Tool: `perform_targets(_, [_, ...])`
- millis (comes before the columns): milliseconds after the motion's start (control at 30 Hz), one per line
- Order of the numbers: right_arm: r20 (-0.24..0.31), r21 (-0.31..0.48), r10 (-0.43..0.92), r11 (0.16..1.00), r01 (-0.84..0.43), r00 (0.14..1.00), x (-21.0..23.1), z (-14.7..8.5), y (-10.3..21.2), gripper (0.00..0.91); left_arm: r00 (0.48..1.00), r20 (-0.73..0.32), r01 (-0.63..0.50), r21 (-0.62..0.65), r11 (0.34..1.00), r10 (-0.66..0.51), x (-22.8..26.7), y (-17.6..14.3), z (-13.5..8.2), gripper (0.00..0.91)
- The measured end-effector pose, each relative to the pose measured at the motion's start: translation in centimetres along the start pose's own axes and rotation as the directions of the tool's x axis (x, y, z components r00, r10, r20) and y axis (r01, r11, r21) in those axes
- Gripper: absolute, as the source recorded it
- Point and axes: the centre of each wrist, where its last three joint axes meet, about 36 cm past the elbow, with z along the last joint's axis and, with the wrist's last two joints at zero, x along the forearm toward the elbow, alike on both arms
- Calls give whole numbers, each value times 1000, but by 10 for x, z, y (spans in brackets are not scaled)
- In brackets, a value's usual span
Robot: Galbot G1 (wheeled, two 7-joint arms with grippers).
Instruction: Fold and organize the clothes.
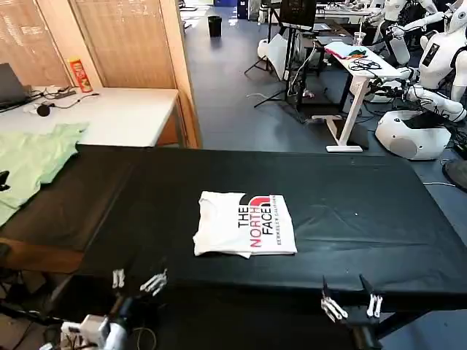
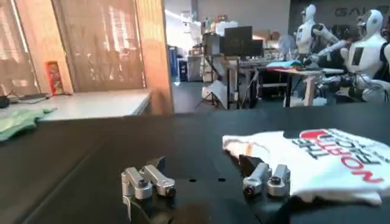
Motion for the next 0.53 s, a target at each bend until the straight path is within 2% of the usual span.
perform_targets(167, [-71, -12, 8, 1000, -9, 997, 13, -10, -1, 878, 998, -59, 14, 29, 999, -12, 16, 4, -4, 878])
perform_targets(533, [-79, -14, 1, 1000, -2, 997, 18, -14, -1, 878, 995, -95, 13, 27, 1000, -11, 24, 10, -14, 878])
